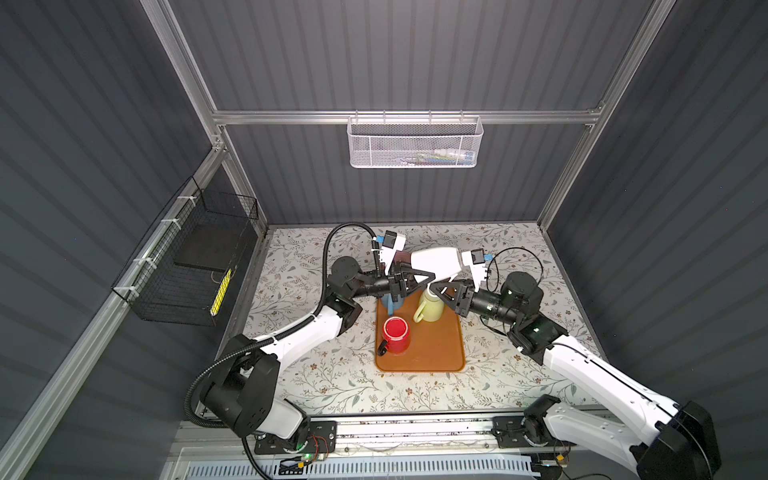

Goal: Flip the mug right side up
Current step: 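Close the left gripper on the white mug while the right gripper opens and releases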

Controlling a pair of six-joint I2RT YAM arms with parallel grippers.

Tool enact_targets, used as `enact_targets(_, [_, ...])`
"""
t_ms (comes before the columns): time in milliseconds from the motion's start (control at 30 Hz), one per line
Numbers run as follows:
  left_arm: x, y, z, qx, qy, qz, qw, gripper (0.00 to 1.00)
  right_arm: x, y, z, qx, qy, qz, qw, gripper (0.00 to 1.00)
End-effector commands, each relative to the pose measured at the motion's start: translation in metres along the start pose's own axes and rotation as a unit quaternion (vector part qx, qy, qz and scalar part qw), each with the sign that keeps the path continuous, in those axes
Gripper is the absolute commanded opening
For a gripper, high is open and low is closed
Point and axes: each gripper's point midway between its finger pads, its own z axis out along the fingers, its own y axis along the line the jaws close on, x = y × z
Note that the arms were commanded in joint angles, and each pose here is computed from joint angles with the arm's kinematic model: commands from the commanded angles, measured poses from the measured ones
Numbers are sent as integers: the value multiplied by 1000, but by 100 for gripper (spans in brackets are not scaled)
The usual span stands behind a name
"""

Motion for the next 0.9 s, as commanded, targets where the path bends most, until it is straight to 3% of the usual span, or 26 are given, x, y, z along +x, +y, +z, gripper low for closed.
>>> enact_targets(0, [-15, 9, 5, -33, -47, -10, 998, 0, 11, 1, 4, -10, 10, -34, 999, 2])
enact_targets(167, [-18, 15, 1, -58, -63, -1, 996, 0, 17, -7, 7, -8, 9, -24, 1000, 23])
enact_targets(533, [-24, 21, -3, -77, -88, 8, 993, 0, 30, -22, 18, -13, 14, 9, 1000, 29])
enact_targets(867, [-24, 31, -16, -136, -87, 20, 987, 0, 40, -40, 18, 16, 18, 18, 1000, 43])
